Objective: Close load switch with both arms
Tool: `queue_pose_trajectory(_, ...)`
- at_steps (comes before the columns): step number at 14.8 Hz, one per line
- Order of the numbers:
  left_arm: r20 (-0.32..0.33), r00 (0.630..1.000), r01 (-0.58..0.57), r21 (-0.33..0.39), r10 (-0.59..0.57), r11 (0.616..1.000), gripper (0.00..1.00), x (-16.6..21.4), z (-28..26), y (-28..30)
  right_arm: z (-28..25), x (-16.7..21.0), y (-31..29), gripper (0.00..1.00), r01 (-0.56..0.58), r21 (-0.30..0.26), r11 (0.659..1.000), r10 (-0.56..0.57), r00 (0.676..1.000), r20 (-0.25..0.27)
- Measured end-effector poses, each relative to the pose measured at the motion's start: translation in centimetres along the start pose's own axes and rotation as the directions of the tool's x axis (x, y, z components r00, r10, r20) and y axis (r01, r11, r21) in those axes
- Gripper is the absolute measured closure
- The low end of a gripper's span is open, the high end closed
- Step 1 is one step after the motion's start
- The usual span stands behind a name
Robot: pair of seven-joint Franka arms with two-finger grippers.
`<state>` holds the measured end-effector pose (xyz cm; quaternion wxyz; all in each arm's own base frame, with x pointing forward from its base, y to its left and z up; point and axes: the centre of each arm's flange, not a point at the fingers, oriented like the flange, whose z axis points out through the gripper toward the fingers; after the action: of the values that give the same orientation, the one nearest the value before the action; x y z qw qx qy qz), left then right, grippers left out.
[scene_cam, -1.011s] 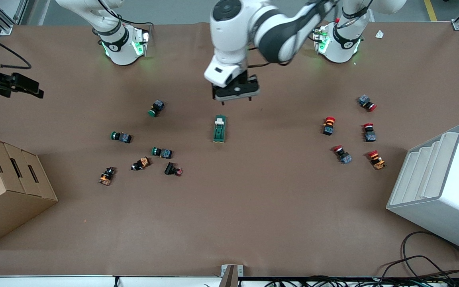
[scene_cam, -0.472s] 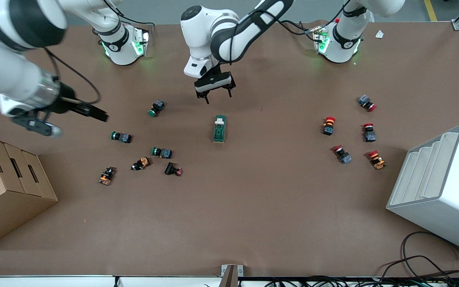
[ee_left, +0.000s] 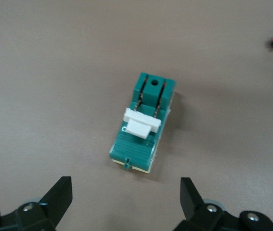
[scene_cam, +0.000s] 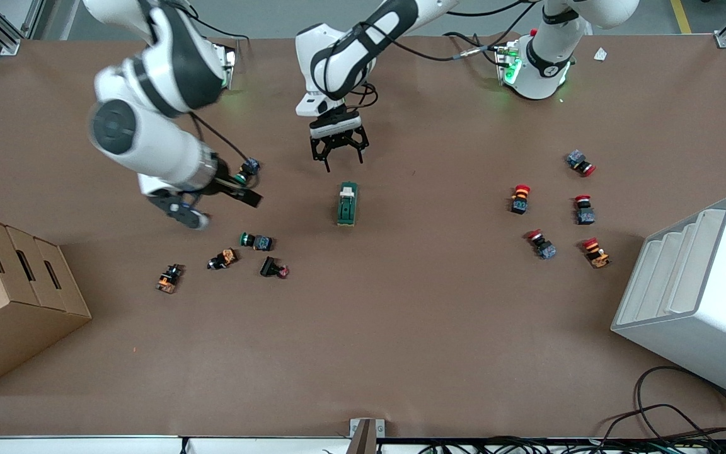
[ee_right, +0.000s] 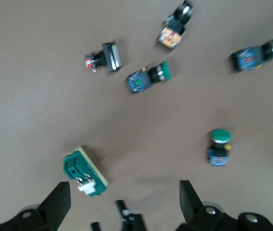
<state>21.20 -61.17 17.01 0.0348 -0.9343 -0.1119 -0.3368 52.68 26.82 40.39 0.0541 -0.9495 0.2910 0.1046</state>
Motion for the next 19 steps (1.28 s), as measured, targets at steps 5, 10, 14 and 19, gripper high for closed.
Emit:
queue_pose_trajectory(5,-0.182,0.983,-0.066,-0.147,0.039,0.987,0.02,-4.1,3.1,-3.3,7.3,-3.5,-4.0,0.00,-0.049,0.038,0.998,0.050,0.998,-0.037)
queue_pose_trajectory(10,-0.295,0.951,-0.153,-0.206,0.088,0.966,0.02,-3.9,4.2,-4.0,13.5,-6.9,-5.2,0.00,-0.114,0.108,0.988,0.116,0.993,-0.014)
queue_pose_trajectory(14,-0.385,0.914,-0.220,-0.200,0.130,0.955,0.02,-4.0,6.0,-4.5,18.4,-10.2,-6.7,0.00,-0.138,0.150,0.979,0.144,0.989,-0.029)
queue_pose_trajectory(19,-0.453,0.879,-0.250,-0.166,0.152,0.954,0.02,-5.1,8.9,-5.1,22.7,-13.4,-7.4,0.00,-0.137,0.140,0.981,0.145,0.988,-0.046)
